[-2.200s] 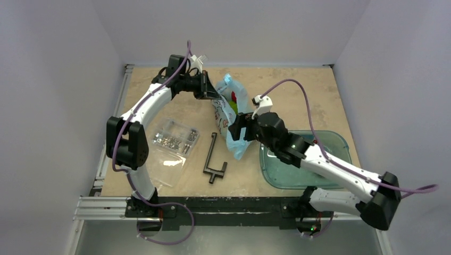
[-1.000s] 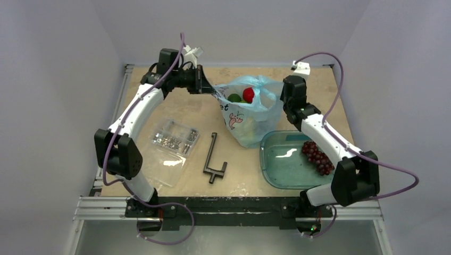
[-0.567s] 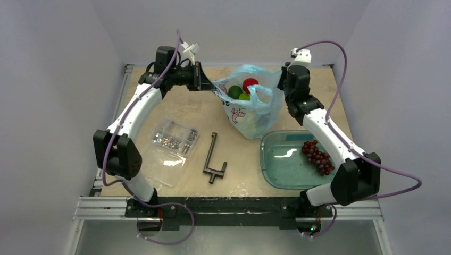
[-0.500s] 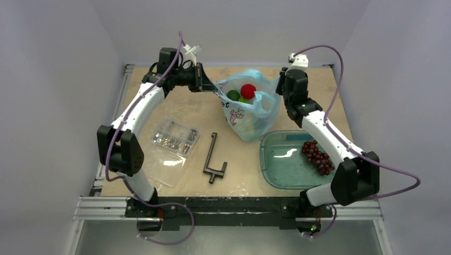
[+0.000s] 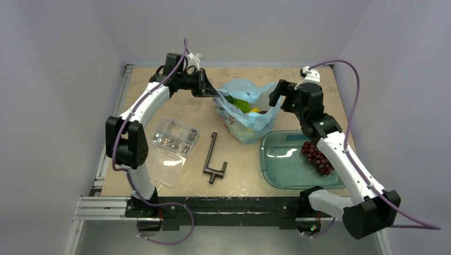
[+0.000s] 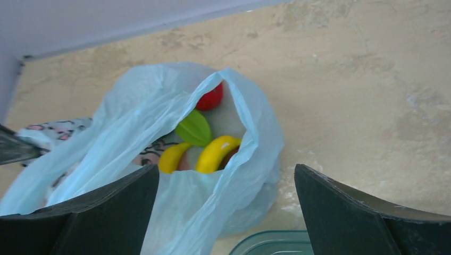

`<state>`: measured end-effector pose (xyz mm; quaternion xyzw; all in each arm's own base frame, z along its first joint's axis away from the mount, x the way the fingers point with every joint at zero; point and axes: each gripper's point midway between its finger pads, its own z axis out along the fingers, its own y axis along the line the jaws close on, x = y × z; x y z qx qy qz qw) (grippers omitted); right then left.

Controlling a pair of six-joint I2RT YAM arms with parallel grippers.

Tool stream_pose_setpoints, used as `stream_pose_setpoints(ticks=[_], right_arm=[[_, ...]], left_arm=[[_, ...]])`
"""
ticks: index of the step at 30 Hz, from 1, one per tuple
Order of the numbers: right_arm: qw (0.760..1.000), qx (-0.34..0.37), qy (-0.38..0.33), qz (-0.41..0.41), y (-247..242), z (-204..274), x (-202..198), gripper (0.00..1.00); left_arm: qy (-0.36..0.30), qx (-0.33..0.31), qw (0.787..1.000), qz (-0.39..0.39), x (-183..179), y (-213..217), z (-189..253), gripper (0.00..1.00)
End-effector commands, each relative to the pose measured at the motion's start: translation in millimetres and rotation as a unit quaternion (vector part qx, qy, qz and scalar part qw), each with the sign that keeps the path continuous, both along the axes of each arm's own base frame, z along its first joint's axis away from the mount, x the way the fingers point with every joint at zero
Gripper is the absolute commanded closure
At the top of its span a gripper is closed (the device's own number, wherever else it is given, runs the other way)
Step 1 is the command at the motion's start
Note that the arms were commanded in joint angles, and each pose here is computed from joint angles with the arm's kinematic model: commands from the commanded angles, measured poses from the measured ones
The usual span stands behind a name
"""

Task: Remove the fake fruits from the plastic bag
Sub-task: Adjust the plastic bag at the center of the board.

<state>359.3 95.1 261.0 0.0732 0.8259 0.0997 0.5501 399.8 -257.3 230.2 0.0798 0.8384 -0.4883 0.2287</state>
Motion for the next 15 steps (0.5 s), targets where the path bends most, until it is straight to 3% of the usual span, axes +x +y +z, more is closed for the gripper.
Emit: stream_pose_setpoints(ticks=[1,7,11,12,13,15], right_arm=[[0.989,0.135,0.061,-0.001,26,-9,-21,0.01],[0.957,0.261,0.121,-0.040,42,-49,-38,0.01],[0.949,0.286,0.132,-0.025,52,-76,-42,0.08],[0.948,0.288,0.134,-0.015,56,-82,-42,0.12],[0.948,0.289,0.132,-0.004,62,-88,-43,0.23],[0.946,0.294,0.134,0.020,75,-101,-47,0.55]], left_arm=[[-0.038,-0.023,0.999,-0.007,-4,1,34,1.00],[-0.033,-0.029,0.999,-0.012,-4,-1,33,1.00],[-0.034,-0.030,0.999,-0.013,-5,-1,34,1.00],[-0.034,-0.030,0.999,-0.013,-5,-1,34,1.00],[-0.033,-0.030,0.999,-0.013,-5,-2,34,1.00],[-0.028,-0.028,0.999,-0.010,-4,-1,31,1.00]])
